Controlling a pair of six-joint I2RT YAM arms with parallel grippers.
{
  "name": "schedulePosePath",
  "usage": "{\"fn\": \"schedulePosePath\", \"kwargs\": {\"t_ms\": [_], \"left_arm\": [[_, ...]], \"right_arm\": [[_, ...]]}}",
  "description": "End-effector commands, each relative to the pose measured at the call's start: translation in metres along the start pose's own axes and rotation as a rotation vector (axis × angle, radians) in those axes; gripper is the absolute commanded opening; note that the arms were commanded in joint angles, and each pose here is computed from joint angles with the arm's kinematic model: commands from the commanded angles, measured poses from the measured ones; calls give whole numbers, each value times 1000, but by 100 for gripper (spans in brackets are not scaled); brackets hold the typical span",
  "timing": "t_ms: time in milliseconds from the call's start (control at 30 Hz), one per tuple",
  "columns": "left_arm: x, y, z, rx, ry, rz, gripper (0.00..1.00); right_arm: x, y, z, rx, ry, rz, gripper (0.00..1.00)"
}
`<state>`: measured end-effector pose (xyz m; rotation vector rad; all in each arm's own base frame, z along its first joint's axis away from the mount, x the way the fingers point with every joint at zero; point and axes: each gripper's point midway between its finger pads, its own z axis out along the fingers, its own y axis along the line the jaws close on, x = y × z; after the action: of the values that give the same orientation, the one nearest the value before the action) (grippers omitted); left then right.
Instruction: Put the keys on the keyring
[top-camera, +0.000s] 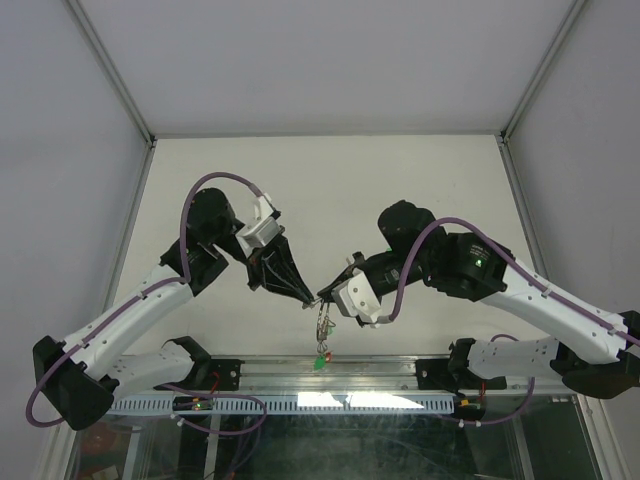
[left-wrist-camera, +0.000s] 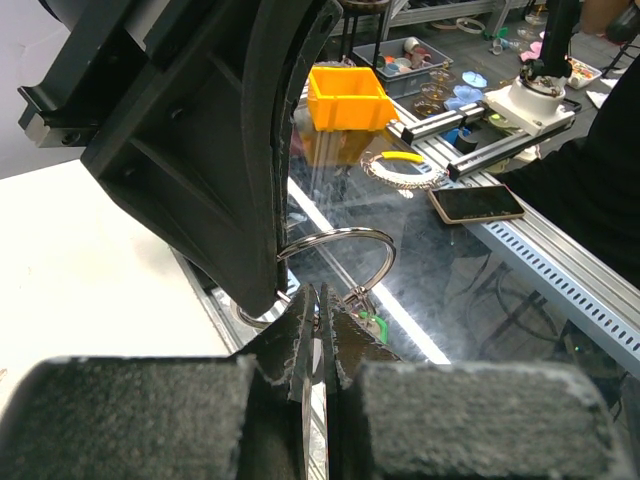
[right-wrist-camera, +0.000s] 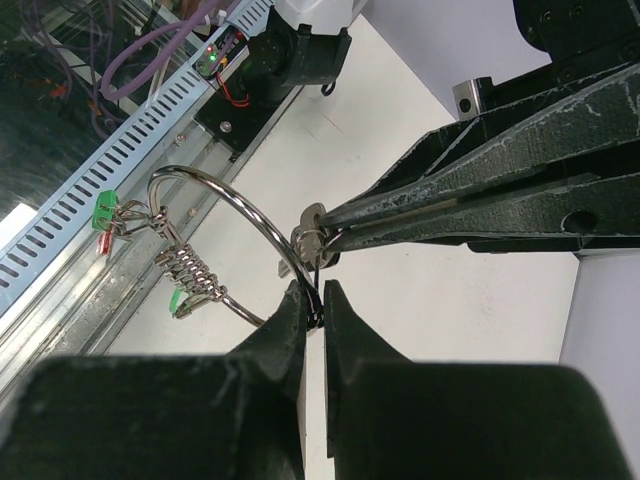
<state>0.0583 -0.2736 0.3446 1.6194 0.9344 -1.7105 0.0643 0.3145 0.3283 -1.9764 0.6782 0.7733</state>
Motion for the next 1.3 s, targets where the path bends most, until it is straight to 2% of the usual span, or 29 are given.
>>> {"fn": "schedulePosePath", "kwargs": {"t_ms": [0,500,933,1267], "left_arm": [[2,-20,2,77,14,-7,0],[3,-23,2,73,13,-11,0],[-5,-17,0,22,1,45,0],[-9,-15,-2,-9,-5,61,22]], "right_arm": [[-29,-33,-18,126,-40,-106,0],[-27,-33,-25,148,-14,-101,0],[-24,-29,-37,190,15,-83,0],[-18,-33,-46,272,38,-106,0]]}}
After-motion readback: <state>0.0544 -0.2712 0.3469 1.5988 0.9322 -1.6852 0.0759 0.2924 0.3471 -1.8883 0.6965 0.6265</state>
